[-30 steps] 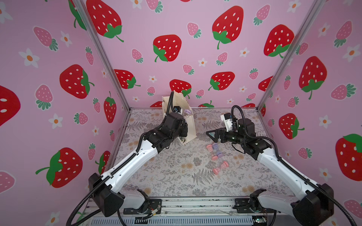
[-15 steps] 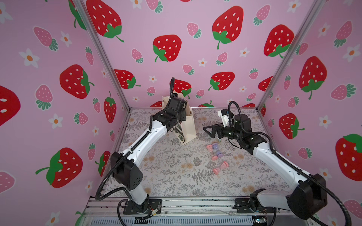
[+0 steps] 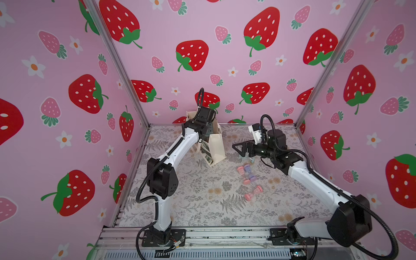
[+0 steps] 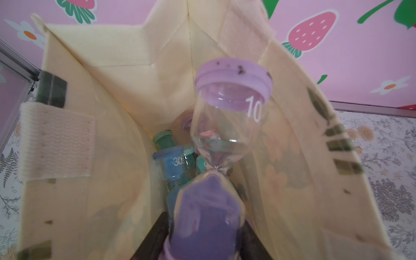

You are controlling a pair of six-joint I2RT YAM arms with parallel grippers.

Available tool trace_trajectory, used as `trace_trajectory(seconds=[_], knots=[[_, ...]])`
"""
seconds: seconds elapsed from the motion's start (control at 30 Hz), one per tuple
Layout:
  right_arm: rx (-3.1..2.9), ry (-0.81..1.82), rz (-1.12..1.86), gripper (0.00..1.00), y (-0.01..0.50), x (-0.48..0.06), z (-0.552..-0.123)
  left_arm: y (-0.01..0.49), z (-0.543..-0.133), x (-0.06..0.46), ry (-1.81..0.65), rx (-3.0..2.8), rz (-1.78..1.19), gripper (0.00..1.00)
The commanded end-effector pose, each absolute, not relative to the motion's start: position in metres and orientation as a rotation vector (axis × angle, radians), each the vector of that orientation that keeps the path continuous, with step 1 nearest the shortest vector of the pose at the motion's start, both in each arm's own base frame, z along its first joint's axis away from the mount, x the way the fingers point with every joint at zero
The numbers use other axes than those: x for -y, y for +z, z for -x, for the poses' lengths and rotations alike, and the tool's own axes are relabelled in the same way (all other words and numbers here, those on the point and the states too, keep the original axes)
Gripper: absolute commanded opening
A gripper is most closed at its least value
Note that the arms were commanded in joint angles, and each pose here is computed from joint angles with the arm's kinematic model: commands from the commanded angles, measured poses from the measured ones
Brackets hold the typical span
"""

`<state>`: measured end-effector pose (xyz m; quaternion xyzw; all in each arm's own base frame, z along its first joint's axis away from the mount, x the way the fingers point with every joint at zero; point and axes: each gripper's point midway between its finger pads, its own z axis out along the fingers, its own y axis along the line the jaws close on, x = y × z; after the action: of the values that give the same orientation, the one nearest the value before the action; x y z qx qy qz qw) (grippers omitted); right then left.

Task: Put the hourglass into the canvas bag
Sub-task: Place the hourglass in the canvas bag.

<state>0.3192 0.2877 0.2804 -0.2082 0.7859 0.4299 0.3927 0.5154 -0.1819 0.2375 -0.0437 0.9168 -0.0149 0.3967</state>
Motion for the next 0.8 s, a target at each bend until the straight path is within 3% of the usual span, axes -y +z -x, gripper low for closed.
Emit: trace_trajectory(seconds=[0.0, 0.27, 0.77], knots=[[-1.931, 1.092, 0.550, 0.99, 0.297, -0.290, -0.325, 0.225, -0.515, 0.179, 0.018, -2.376, 0.085, 0.33], [-1.939, 1.091, 0.538, 0.99, 0.292, -0.291, -0.328, 0.191, -0.522, 0.180, 0.089, -2.472, 0.045, 0.37], [-1.934, 1.090, 0.532, 0.99, 0.294, -0.290, -0.329, 0.198, -0.514, 0.178, 0.096, -2.475, 0.036, 0.49]])
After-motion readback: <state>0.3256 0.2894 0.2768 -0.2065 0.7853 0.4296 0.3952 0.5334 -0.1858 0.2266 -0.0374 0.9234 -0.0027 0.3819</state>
